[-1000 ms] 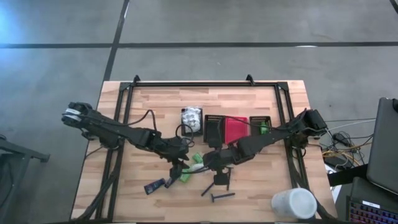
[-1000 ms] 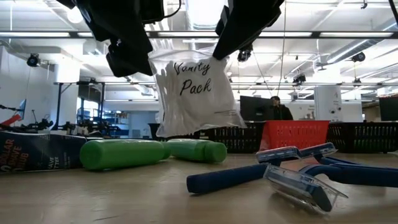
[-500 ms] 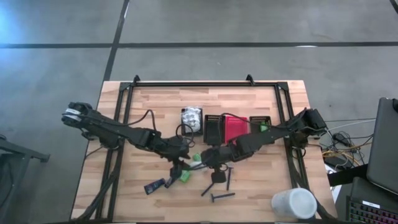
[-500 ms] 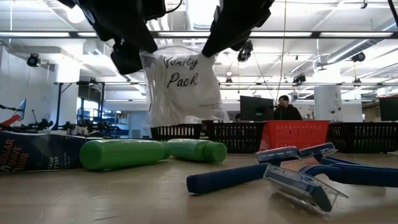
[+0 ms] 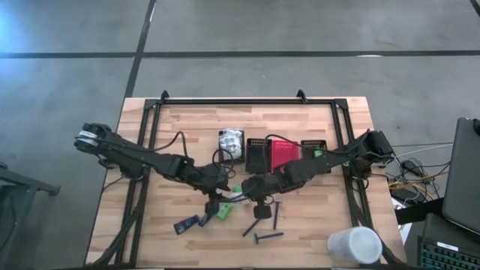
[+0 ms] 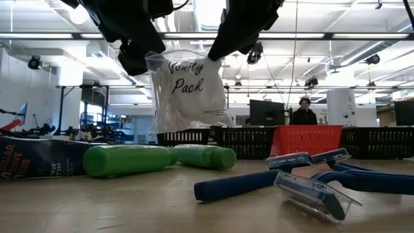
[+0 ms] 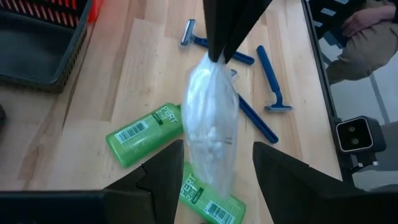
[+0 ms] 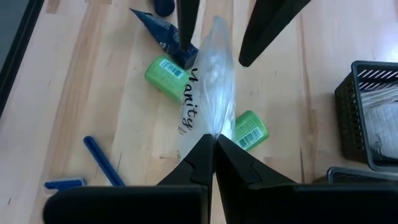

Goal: Pick & Place Travel size toiletries
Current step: Put the white cotton pack into the left black bin

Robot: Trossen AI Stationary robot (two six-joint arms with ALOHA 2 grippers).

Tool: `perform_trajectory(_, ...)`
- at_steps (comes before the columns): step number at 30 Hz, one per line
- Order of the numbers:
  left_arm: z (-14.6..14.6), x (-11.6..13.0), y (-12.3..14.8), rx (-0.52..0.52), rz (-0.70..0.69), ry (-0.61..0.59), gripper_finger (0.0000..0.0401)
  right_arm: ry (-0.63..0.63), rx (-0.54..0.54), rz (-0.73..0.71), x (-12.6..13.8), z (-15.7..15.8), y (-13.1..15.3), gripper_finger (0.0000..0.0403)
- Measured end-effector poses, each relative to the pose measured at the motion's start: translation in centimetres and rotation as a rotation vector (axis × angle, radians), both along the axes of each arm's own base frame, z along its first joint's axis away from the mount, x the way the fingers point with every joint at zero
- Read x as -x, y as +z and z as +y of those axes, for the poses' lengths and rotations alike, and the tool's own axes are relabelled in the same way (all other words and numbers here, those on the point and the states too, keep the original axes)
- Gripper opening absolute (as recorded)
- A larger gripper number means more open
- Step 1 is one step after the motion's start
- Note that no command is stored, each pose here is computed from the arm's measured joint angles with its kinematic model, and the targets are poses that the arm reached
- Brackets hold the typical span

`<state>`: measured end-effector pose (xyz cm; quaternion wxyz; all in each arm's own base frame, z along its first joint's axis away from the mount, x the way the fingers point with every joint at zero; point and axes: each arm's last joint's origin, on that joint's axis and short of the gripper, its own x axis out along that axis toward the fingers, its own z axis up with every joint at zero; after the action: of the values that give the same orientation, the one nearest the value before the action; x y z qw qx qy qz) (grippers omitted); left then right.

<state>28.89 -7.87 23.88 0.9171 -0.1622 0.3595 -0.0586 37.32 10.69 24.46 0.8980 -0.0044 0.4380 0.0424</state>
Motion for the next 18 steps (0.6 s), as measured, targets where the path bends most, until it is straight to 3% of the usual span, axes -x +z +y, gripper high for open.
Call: perform_trajectory(18,0.16,0.09,-0.15,-0.082,-0.001,-0.010,0.0110,0.014,-0.023,0.001,-0.03,0.12,0.00,0.0008)
